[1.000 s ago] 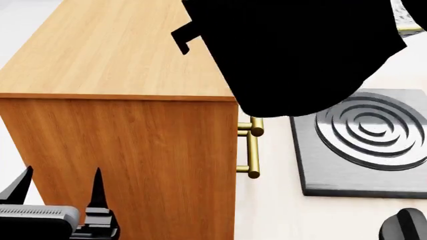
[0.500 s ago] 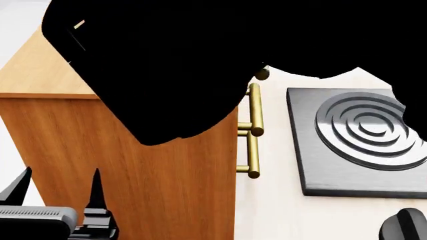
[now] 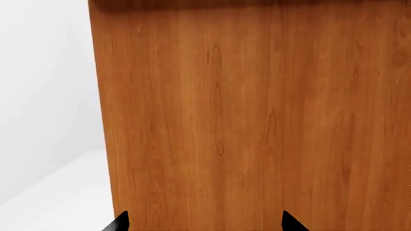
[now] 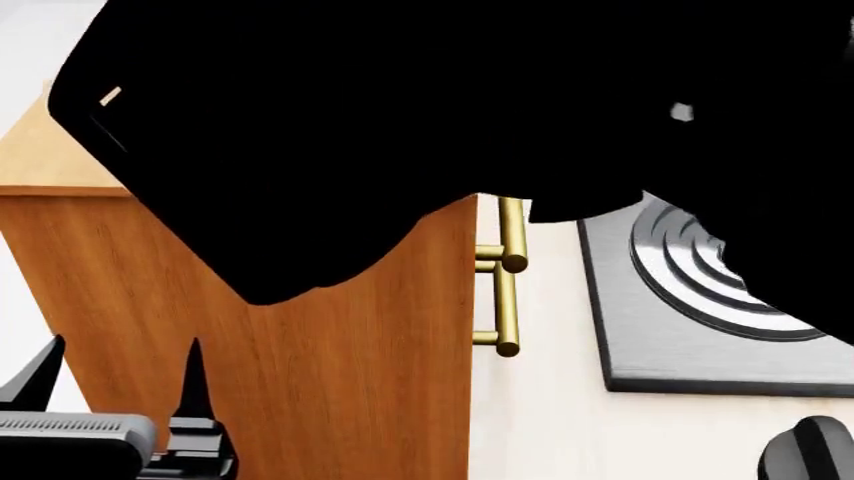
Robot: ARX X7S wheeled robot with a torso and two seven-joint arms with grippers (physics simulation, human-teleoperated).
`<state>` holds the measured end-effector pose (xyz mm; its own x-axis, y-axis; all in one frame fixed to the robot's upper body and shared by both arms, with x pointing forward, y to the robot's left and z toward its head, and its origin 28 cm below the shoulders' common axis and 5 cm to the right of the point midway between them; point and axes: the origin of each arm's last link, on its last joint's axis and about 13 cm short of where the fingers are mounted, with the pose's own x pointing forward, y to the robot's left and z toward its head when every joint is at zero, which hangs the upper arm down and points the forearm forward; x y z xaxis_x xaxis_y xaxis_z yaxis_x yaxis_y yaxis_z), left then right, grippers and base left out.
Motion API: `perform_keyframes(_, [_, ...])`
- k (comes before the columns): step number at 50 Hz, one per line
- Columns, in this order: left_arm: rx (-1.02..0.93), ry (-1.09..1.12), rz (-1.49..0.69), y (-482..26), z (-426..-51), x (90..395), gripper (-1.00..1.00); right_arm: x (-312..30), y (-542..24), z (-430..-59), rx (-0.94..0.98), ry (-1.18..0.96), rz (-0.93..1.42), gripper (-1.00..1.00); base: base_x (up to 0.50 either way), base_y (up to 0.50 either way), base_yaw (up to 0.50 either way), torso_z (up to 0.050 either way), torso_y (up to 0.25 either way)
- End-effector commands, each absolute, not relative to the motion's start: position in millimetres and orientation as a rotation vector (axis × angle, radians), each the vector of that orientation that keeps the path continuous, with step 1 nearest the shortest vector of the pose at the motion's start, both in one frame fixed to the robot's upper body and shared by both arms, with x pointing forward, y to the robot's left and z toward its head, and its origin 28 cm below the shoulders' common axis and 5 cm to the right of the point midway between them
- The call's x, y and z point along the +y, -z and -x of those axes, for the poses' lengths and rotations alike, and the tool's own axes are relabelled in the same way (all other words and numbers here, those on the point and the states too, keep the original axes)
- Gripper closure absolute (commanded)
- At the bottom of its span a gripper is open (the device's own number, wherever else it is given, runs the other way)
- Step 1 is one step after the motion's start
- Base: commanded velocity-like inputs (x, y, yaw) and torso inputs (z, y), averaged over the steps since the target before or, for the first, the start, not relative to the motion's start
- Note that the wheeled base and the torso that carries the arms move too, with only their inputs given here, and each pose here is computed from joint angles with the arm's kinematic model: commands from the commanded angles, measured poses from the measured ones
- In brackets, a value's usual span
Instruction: Put the bowl on the top of the cabinet.
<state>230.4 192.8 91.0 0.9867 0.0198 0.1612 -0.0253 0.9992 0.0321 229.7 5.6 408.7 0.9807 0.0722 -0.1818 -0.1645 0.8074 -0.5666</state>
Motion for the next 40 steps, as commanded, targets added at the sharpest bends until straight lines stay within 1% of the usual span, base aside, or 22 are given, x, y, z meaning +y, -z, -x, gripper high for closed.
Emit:
perform_keyframes(1, [-0.16, -0.02, -0.034, -91.1, -229.2, 192.0, -1.0, 10.1, -396.8, -239.3, 0.145, -0.145, 0.629, 1.0, 0.0, 0.0, 0.0, 0.0, 0.0])
perform_keyframes(7, [-0.158, -0.022, -0.033, -90.3, -229.1, 192.8, -1.0, 18.5, -388.5, -242.1, 0.148, -0.182, 0.648, 1.0, 0.0, 0.0, 0.0, 0.0, 0.0])
perform_keyframes(22, [-0.156, -0.023, -0.03, -87.2, -230.0, 193.6, -1.0, 22.8, -376.5, -248.9, 0.146, -0.259, 0.644, 1.0, 0.0, 0.0, 0.0, 0.0, 0.001])
perform_keyframes(32, [-0.154, -0.023, -0.03, -87.2, -229.3, 193.6, -1.0, 28.0, -358.8, -258.6, 0.171, -0.274, 0.65, 1.0, 0.0, 0.0, 0.0, 0.0, 0.001])
perform_keyframes(40, [-0.153, -0.026, -0.03, -86.0, -229.1, 194.7, -1.0, 34.4, -350.9, -258.8, 0.178, -0.293, 0.668, 1.0, 0.0, 0.0, 0.0, 0.0, 0.0])
